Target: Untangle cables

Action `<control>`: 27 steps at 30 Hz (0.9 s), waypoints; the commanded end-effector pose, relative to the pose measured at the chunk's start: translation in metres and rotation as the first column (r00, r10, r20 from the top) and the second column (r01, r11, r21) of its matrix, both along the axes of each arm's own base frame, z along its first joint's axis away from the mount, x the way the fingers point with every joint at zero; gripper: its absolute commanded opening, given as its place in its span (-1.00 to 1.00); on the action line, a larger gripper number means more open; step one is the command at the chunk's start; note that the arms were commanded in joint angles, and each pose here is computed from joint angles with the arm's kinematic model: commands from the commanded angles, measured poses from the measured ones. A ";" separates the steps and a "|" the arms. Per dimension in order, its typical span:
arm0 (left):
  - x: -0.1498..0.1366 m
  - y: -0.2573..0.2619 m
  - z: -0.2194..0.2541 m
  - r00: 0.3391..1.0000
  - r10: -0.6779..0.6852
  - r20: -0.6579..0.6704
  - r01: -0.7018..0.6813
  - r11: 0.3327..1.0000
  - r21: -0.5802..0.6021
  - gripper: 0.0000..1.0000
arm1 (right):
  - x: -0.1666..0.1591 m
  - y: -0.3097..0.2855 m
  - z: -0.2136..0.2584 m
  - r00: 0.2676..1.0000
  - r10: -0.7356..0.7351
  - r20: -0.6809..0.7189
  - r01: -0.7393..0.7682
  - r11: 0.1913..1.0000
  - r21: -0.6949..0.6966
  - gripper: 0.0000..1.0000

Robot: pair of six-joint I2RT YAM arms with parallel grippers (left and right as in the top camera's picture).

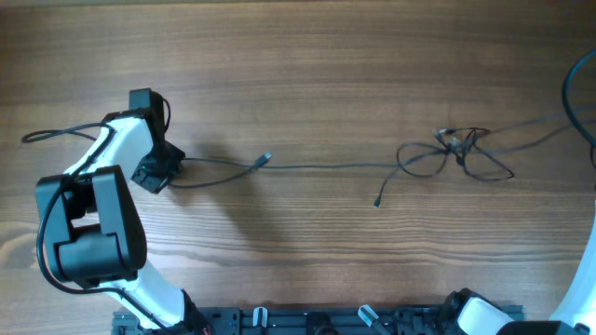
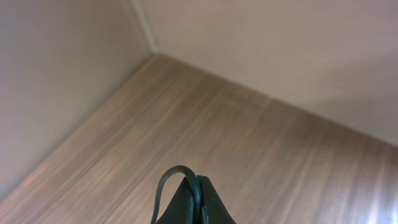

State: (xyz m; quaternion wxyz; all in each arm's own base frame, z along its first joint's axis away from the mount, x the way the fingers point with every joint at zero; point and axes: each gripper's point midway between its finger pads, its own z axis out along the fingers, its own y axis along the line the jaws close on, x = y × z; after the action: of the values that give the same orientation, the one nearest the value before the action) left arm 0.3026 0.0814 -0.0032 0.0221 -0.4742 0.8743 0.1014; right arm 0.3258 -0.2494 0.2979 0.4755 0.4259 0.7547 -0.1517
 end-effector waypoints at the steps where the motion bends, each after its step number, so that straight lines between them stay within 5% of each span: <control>1: -0.025 0.022 -0.015 0.994 0.059 -0.090 -0.053 0.996 0.072 -0.92 | 0.015 0.012 0.028 0.991 0.092 0.101 -0.091 0.996 -0.010 -0.91; 3: -0.026 0.024 -0.016 0.992 0.100 -0.080 -0.094 0.993 0.068 -0.92 | 0.033 0.039 0.047 0.946 0.255 0.200 -0.261 0.965 0.004 -0.91; 6: 0.000 -0.010 -0.025 0.995 0.098 0.022 -0.093 0.982 -0.162 -0.85 | 0.060 0.134 0.077 0.655 0.651 0.384 -0.711 0.702 0.022 -0.91; 8: 0.033 -0.059 -0.018 0.986 0.056 0.158 0.019 0.899 -0.438 -0.42 | 0.067 0.176 0.073 0.544 0.736 0.403 -0.815 0.577 0.045 -0.91; 9: 0.059 -0.097 -0.001 0.952 0.006 0.308 0.188 0.781 -0.595 -0.07 | 0.073 0.197 0.057 0.528 0.771 0.357 -0.838 0.540 0.073 -0.91; 11: 0.085 -0.138 0.030 0.870 -0.027 0.493 0.405 0.610 -0.681 0.40 | 0.077 0.225 0.028 0.529 0.800 0.284 -0.849 0.508 0.150 -0.91; 14: 0.095 -0.172 0.052 0.804 -0.046 0.592 0.535 0.491 -0.688 0.99 | 0.078 0.274 -0.023 0.520 0.841 0.152 -0.836 0.464 0.292 -0.91; 19: 0.081 -0.222 0.053 0.756 -0.179 0.629 0.639 0.407 -0.653 1.00 | 0.076 0.367 -0.105 0.353 0.936 -0.009 -0.830 0.317 0.460 -0.91; 22: 0.071 -0.245 0.049 0.721 -0.263 0.642 0.689 0.372 -0.622 1.00 | 0.080 0.377 -0.135 0.375 0.926 -0.043 -0.778 0.340 0.529 -0.91; 25: 0.064 -0.247 0.036 0.734 -0.318 0.600 0.676 0.420 -0.605 1.00 | 0.084 0.378 -0.147 0.370 0.929 -0.030 -0.761 0.321 0.563 -0.91; 27: 0.061 -0.243 0.026 0.747 -0.357 0.561 0.662 0.475 -0.580 1.00 | 0.078 0.397 -0.142 0.269 0.962 0.048 -0.796 0.194 0.573 -0.91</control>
State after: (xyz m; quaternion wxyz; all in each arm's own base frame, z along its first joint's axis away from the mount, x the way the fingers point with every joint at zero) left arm 0.3733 -0.1669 0.0468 0.0172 -0.1652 0.8914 -0.4217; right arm 0.4031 0.1353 0.1510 0.2205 0.0041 0.9455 0.2397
